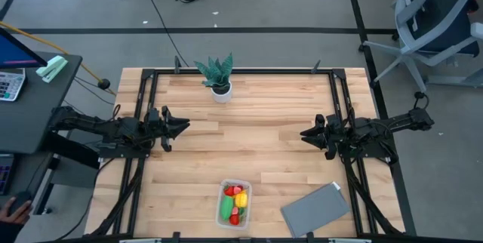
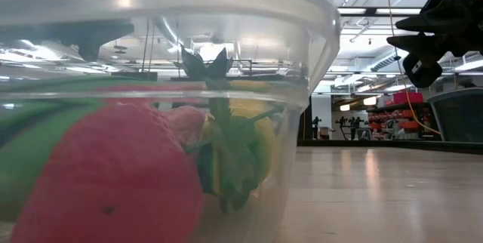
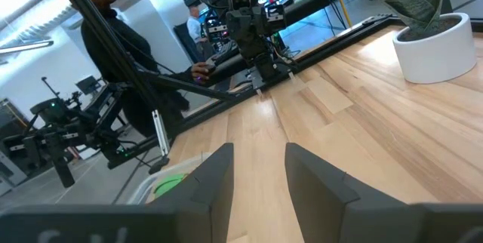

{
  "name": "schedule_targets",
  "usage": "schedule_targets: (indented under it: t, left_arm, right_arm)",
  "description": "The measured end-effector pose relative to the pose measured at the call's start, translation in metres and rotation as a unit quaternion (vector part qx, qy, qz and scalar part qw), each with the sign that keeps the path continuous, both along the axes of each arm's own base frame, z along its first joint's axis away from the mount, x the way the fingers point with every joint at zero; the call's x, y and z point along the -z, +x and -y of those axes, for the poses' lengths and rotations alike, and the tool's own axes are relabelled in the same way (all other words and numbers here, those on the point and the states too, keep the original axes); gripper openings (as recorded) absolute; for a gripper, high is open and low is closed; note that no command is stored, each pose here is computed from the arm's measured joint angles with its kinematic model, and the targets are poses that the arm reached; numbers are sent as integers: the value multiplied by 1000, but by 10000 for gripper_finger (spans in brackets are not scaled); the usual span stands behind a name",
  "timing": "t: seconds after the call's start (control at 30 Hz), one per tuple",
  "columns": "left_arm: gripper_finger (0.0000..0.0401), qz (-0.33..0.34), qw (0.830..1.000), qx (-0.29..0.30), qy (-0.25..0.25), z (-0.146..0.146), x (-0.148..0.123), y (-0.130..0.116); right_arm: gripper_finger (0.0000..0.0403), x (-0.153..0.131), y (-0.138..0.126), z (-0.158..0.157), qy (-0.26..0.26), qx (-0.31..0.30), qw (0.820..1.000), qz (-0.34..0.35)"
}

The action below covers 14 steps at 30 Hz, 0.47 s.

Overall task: Pick and placing Produce into tupperware
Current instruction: Return to Home Position

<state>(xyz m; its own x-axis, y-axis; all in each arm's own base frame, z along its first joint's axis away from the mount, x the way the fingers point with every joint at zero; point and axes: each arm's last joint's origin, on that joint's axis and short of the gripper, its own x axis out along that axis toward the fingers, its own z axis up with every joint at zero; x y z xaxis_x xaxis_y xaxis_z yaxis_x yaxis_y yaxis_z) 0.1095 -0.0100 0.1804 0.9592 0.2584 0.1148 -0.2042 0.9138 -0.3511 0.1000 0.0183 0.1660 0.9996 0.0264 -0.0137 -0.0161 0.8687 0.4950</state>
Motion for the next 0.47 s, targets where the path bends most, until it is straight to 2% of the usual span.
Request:
schedule_targets:
  t: [0.47]
  left_arm:
    - [92, 0, 1000, 0, 0, 0, 0, 0]
  right_arm:
    - [128, 0, 0, 0, 0, 0, 1000, 0]
